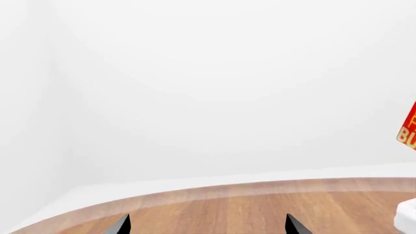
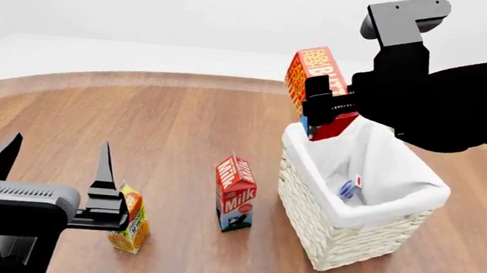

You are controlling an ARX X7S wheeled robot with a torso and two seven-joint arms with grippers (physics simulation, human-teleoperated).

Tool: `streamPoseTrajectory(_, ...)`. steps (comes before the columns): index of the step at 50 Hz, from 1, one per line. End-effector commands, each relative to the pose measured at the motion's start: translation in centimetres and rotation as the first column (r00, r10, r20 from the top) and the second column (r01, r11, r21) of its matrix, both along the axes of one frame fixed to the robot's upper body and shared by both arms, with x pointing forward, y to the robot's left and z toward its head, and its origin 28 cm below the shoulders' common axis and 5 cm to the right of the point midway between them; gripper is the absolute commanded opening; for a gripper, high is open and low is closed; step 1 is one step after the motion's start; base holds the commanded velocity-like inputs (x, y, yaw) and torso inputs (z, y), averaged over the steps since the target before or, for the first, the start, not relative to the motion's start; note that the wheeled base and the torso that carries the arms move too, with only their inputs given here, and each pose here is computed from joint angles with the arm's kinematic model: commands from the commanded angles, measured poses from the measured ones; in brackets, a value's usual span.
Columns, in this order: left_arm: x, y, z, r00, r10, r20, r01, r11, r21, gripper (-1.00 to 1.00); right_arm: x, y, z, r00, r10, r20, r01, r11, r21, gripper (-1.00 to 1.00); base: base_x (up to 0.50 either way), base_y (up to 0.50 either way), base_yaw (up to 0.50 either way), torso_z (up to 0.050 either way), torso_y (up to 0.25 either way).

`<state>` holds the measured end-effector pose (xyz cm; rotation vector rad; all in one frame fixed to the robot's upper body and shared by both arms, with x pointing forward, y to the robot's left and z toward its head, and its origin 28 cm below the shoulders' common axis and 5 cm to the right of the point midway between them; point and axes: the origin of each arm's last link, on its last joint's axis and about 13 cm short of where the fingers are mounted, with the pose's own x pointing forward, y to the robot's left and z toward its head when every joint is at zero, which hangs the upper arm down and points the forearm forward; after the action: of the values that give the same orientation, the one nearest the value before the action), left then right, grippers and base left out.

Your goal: Pick up the cream cheese box and the butter, and put them in the basket.

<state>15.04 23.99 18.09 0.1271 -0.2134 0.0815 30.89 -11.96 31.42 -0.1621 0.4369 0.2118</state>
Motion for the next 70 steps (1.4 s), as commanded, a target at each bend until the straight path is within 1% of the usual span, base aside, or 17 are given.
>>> streamPoseTrajectory(1, 0.0, 0.0, 0.0, 1.0, -0.001, -0.001, 0.001, 1.0, 0.003, 1.0, 0.7, -1.7, 0.4, 0.996, -0.086, 0.033, 0.086, 0.996, -0.009, -1.0, 0.0, 0.0, 0.0, 0.0, 0.0)
streamPoseTrajectory(9, 0.0, 0.0, -0.1, 1.0, 0.0, -0.002, 0.0, 1.0, 0.004, 1.0, 1.0, -2.5, -0.5, 0.994, -0.11, 0.016, 0.111, 0.994, -0.023, -1.0, 0.0, 0.0, 0.0, 0.001, 0.001)
streamPoseTrajectory(11, 0.0, 0.0, 0.0, 1.0, 0.001, -0.001, -0.001, 1.0, 0.002, 1.0, 1.0, -2.7, -0.5, 0.993, -0.117, 0.01, 0.117, 0.993, -0.009, -1.0, 0.0, 0.0, 0.0, 0.0, 0.0)
streamPoseTrajectory(26, 0.1, -0.2, 0.0, 1.0, -0.007, -0.003, 0.007, 1.0, 0.006, 1.0, 1.1, -3.8, -2.4, 0.989, -0.145, -0.022, 0.144, 0.989, -0.038, -1.0, 0.0, 0.0, 0.0, 0.0, 0.001)
streamPoseTrajectory(35, 0.1, -0.2, 0.0, 1.0, -0.006, -0.002, 0.006, 1.0, 0.006, 1.0, 0.4, -4.3, -2.5, 0.991, -0.133, -0.029, 0.131, 0.989, -0.065, -1.0, 0.0, 0.0, 0.0, 0.001, 0.001)
streamPoseTrajectory(51, 0.1, -0.3, 0.0, 1.0, -0.009, -0.003, 0.009, 1.0, 0.009, 1.0, -0.9, -5.4, -3.2, 0.991, -0.113, -0.069, 0.107, 0.991, -0.083, -1.0, 0.0, 0.0, 0.0, 0.0, 0.001)
streamPoseTrajectory(70, 0.2, -0.3, -0.1, 1.0, -0.011, -0.005, 0.011, 1.0, 0.011, 1.0, 0.0, -5.8, -5.2, 0.984, -0.135, -0.117, 0.123, 0.986, -0.109, -1.0, 0.0, 0.0, 0.0, 0.001, 0.002)
